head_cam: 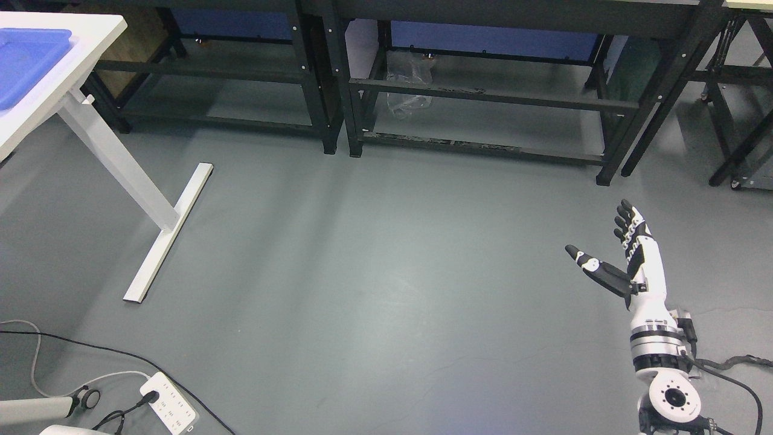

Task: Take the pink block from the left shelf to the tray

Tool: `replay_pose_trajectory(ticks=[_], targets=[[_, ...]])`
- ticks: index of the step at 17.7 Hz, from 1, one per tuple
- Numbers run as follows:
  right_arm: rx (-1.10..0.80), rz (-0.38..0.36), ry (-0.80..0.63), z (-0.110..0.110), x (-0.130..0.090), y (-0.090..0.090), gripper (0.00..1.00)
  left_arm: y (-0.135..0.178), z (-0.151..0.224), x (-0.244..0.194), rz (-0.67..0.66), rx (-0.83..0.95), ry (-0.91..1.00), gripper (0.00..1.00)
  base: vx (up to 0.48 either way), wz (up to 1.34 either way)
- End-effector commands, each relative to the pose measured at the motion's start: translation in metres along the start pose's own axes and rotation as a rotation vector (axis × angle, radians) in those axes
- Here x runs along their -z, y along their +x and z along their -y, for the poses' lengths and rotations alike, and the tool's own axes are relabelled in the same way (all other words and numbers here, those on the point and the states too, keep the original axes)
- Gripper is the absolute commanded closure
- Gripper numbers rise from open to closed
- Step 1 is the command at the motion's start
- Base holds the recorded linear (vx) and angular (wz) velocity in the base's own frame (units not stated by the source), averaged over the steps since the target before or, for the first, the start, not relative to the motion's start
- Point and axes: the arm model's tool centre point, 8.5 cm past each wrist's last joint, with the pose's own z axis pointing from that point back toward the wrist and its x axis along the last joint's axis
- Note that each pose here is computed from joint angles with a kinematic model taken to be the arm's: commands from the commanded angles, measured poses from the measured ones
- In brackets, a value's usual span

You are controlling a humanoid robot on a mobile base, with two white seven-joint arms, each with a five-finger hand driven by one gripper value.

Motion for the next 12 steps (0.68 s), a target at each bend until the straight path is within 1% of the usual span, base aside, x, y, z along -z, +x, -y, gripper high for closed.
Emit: replay_pose_trajectory(ticks=[1,12], targets=[[-0.026,0.011,-0.011,0.0102,0.0049,0.0038,0.0,0.0079,-0.0107,0.0006,0.013,0.004,0.017,0.0,0.0,0.0],[-0.023,0.007,-0.021,0.0138,0.0027,0.0018,0.0,0.0079,-0.0107,0.0006,0.013,0.004,0.017,0.0,0.0,0.0]])
